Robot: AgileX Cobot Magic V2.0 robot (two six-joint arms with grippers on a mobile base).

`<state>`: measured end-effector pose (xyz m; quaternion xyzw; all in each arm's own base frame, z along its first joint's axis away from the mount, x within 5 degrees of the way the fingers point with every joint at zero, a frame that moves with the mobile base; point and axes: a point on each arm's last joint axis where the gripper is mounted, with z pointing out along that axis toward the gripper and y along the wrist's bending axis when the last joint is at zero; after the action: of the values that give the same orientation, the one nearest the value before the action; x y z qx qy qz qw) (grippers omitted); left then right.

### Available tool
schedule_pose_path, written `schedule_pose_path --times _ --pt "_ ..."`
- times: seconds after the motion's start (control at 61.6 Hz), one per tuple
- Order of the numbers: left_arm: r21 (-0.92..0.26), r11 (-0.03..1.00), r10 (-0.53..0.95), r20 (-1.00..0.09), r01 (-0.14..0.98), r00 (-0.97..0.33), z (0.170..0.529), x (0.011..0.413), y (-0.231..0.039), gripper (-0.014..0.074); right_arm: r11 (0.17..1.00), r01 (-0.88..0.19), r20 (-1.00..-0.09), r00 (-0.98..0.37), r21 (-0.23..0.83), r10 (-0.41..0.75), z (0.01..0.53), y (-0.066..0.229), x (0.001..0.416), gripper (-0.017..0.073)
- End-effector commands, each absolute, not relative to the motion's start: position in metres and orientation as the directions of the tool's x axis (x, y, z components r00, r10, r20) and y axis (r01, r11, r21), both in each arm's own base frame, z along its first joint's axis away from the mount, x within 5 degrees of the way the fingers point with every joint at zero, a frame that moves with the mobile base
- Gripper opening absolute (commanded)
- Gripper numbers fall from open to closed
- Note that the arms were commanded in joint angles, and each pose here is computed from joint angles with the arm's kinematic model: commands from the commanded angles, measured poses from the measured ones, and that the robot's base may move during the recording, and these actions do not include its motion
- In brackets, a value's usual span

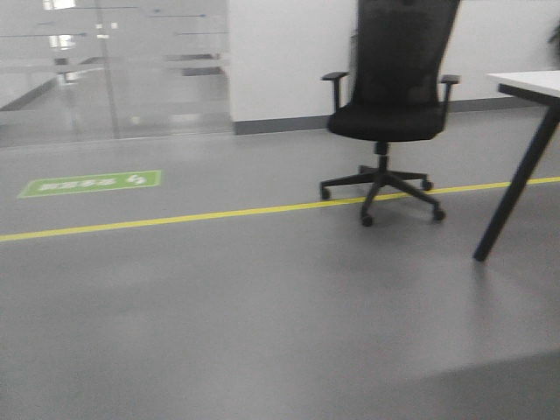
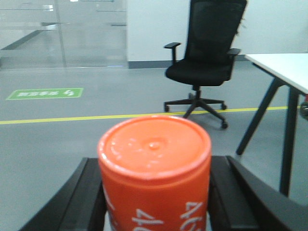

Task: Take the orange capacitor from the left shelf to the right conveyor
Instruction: 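Drive the base across the floor to the red-framed conveyor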

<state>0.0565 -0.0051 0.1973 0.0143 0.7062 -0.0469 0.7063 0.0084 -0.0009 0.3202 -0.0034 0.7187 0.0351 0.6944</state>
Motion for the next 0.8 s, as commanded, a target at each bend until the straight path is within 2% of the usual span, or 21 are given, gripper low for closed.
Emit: schedule_pose_path --times 0.0,0.779 --pt "-0.049 0.995 -0.058 -0.993 0.083 0.103 0.2075 0.0551 -0.0042 -0.0127 0.998 -0.057 -0.996 0.077 0.036 0.041 0.3387 -0.0012 0.0065 0.0076" --pt "-0.049 0.995 -0.058 -0.993 0.085 0.103 0.2075 0.0551 -0.0043 -0.0127 0.998 -0.057 -0.996 0.077 0.036 0.041 0.3387 -0.0012 0.0065 0.0076"
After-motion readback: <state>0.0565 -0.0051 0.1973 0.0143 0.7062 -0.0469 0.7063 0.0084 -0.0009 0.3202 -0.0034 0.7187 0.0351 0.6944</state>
